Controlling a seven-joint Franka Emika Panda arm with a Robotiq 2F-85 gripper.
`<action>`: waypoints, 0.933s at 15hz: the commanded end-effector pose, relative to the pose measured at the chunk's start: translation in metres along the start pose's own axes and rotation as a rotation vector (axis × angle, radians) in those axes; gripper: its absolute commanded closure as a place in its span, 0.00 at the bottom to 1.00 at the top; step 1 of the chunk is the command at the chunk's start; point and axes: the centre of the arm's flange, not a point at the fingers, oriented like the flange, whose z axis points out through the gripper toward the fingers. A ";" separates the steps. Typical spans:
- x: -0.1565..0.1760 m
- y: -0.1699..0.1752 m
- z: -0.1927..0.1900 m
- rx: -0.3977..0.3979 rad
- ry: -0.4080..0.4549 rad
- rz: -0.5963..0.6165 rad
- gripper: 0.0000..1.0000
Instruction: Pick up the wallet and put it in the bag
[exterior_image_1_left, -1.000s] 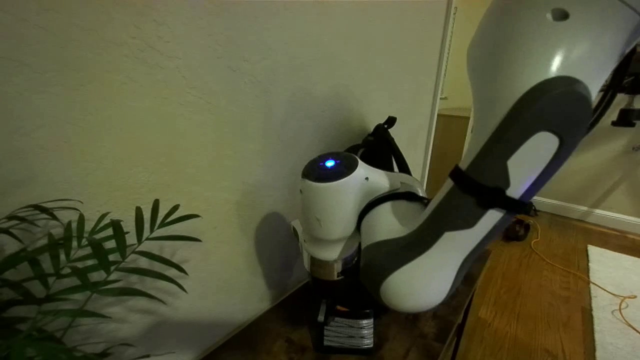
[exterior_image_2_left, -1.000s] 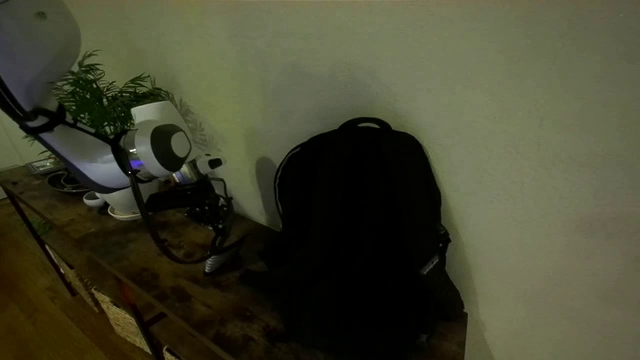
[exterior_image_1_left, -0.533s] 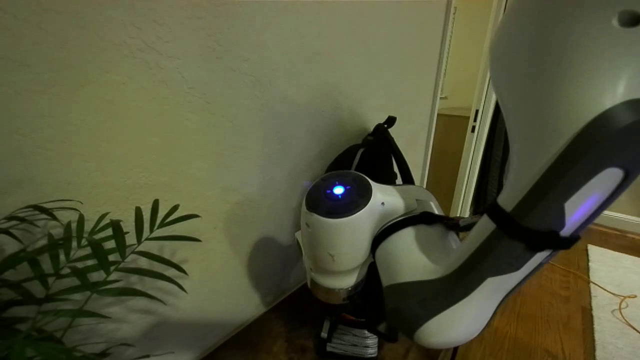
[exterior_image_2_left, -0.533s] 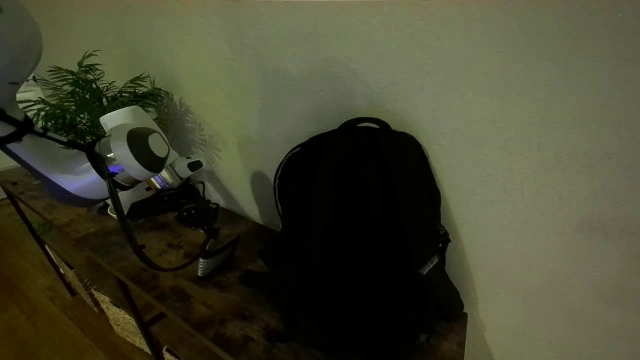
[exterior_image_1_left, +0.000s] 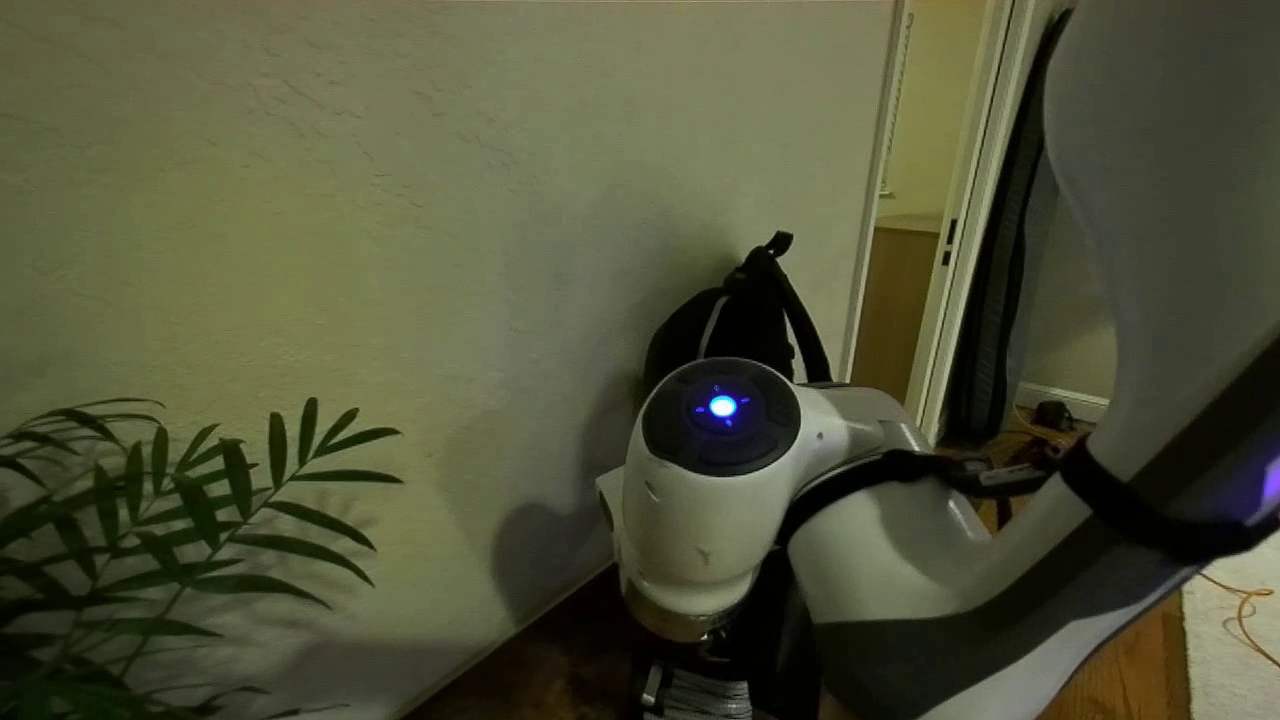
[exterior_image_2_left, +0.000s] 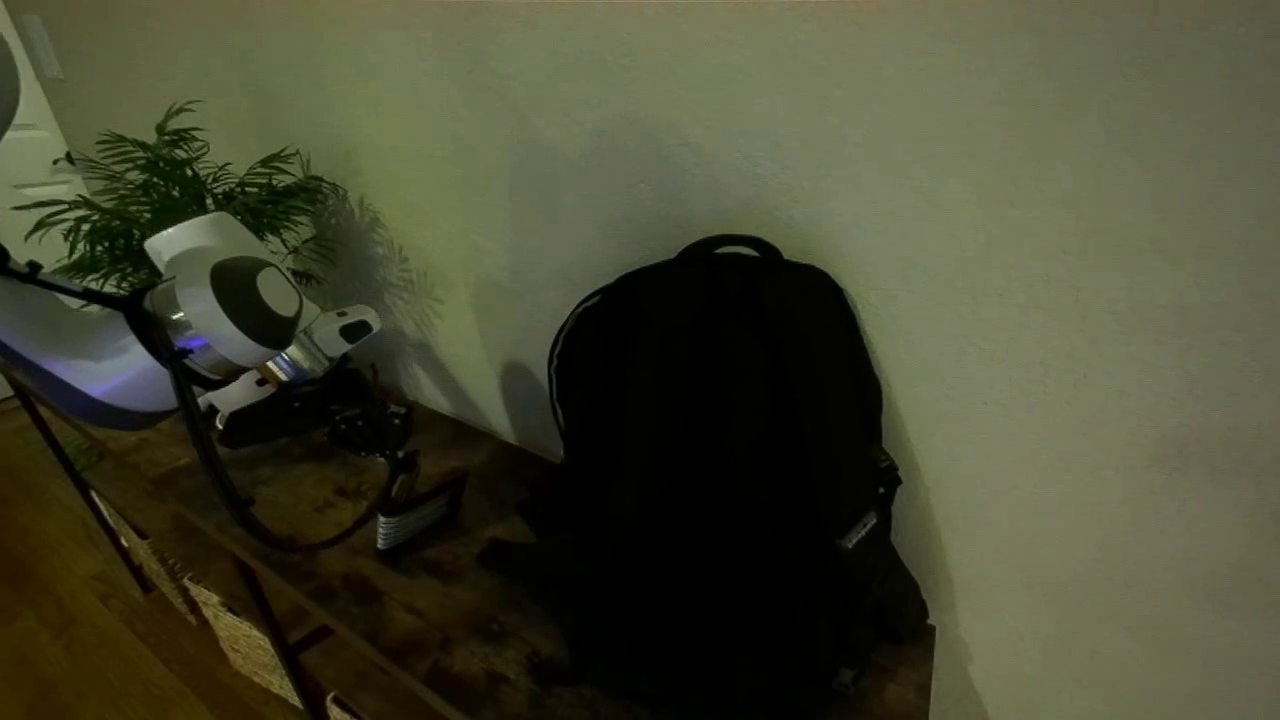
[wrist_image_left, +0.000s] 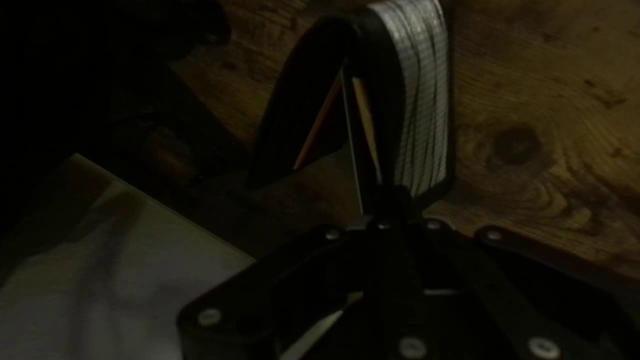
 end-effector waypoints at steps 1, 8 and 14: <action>-0.024 -0.004 -0.028 -0.014 0.044 -0.011 0.97; -0.024 0.012 -0.016 -0.120 0.046 -0.013 0.97; -0.032 0.015 0.000 -0.239 0.050 -0.061 0.98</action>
